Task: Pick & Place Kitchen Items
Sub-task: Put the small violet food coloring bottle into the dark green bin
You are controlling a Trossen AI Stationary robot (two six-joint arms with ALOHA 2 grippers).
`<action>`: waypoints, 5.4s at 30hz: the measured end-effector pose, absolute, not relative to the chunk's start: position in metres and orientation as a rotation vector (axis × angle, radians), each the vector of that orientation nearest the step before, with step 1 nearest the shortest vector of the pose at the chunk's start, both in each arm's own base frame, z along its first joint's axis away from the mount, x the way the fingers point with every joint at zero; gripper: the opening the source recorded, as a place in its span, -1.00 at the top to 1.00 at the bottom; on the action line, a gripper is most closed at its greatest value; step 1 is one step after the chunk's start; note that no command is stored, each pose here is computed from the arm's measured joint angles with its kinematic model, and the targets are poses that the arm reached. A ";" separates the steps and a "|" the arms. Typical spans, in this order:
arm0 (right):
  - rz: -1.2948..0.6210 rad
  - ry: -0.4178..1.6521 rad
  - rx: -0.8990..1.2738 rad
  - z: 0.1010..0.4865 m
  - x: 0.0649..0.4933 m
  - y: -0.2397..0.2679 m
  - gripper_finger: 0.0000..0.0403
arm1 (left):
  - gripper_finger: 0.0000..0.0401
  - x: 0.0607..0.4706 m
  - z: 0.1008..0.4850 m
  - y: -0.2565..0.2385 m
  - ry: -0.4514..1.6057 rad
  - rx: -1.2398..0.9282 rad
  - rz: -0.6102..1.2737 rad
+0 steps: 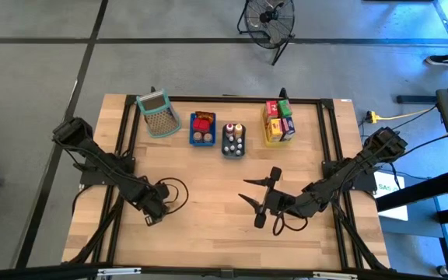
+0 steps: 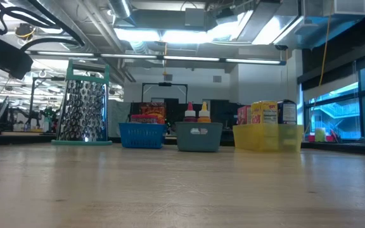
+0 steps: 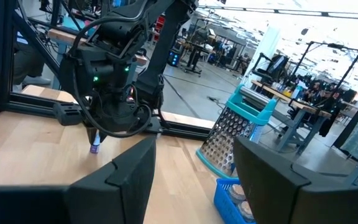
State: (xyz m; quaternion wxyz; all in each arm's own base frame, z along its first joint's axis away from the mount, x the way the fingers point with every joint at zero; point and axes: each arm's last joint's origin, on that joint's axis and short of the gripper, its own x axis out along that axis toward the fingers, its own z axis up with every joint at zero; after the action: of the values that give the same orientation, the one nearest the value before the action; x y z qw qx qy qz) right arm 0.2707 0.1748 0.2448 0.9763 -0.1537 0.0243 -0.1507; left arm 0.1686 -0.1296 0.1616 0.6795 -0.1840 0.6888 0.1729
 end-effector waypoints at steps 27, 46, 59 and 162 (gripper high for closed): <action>-0.298 -0.005 -0.401 0.298 0.227 0.237 -0.08 | 0.66 0.208 0.243 -0.115 1.582 -0.397 0.243; -0.584 0.192 -0.615 0.291 0.204 0.244 -0.08 | 0.66 0.296 0.328 0.009 1.362 -0.311 0.240; -0.553 0.197 -0.665 0.289 0.196 0.249 -0.08 | 0.66 0.382 0.306 0.048 1.367 -0.094 0.106; -0.410 0.143 -0.658 0.276 0.157 0.275 -0.08 | 0.62 0.431 0.198 0.136 1.166 -0.922 0.901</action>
State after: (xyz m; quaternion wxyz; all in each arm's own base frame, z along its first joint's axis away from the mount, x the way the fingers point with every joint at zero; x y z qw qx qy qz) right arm 0.1573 0.2751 0.2762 0.9234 -0.3203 0.0694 -0.1997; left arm 0.4311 0.1359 0.1976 0.6456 -0.4053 0.5121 0.3958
